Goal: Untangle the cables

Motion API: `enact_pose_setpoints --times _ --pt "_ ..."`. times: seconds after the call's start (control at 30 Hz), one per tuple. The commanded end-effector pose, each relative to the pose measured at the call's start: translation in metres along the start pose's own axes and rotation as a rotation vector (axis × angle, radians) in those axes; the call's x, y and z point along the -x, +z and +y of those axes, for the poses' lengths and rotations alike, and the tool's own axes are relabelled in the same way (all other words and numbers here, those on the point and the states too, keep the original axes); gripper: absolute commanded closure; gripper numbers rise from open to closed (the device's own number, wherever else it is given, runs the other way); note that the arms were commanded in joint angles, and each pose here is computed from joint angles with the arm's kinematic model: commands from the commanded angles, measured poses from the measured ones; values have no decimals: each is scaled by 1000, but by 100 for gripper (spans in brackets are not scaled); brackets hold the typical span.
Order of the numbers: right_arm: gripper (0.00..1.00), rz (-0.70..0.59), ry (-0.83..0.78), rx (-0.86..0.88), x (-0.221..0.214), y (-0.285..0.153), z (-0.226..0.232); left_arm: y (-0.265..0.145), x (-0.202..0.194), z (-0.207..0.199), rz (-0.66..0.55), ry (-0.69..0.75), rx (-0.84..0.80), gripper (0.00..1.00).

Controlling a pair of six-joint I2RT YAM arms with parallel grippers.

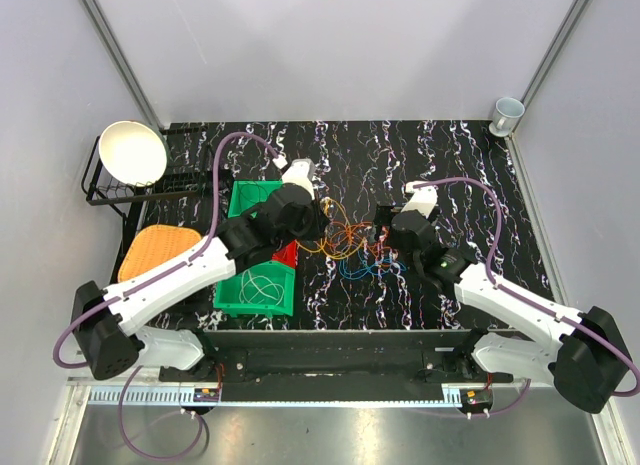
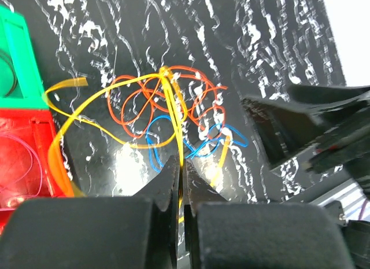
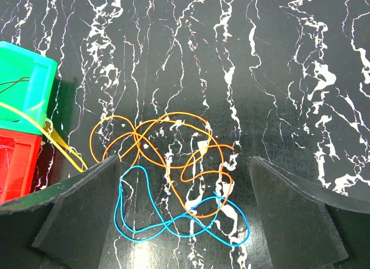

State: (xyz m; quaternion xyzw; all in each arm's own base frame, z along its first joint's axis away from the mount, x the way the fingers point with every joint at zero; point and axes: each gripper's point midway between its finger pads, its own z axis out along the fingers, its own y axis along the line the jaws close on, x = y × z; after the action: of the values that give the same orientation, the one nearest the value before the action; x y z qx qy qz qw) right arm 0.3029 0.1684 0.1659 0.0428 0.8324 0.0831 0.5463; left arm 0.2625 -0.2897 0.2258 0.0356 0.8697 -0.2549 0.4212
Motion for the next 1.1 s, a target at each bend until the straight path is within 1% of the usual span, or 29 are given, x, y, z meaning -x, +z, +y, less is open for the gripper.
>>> enact_pose_setpoints --times 0.0,0.17,0.3,0.5,0.6,0.8,0.97,1.07 --pt "2 -56 47 0 18 -1 1 -16 30 -11 -85 16 -35 100" --pt "2 -54 43 0 18 -1 2 -30 66 -4 -170 44 23 100" --pt "2 -55 45 1 18 -1 2 -35 90 4 -207 49 62 100" --pt "2 -55 46 2 19 -1 2 -47 133 7 -285 58 76 100" --pt "2 -56 47 2 19 -1 2 -60 163 8 -348 58 83 100" --pt "2 -52 42 3 18 0 3 -79 204 19 -433 65 125 100" --pt "2 -52 43 2 18 0 3 -94 222 32 -478 68 174 100" --pt "2 -51 42 2 18 0 3 -100 221 48 -485 68 238 100"
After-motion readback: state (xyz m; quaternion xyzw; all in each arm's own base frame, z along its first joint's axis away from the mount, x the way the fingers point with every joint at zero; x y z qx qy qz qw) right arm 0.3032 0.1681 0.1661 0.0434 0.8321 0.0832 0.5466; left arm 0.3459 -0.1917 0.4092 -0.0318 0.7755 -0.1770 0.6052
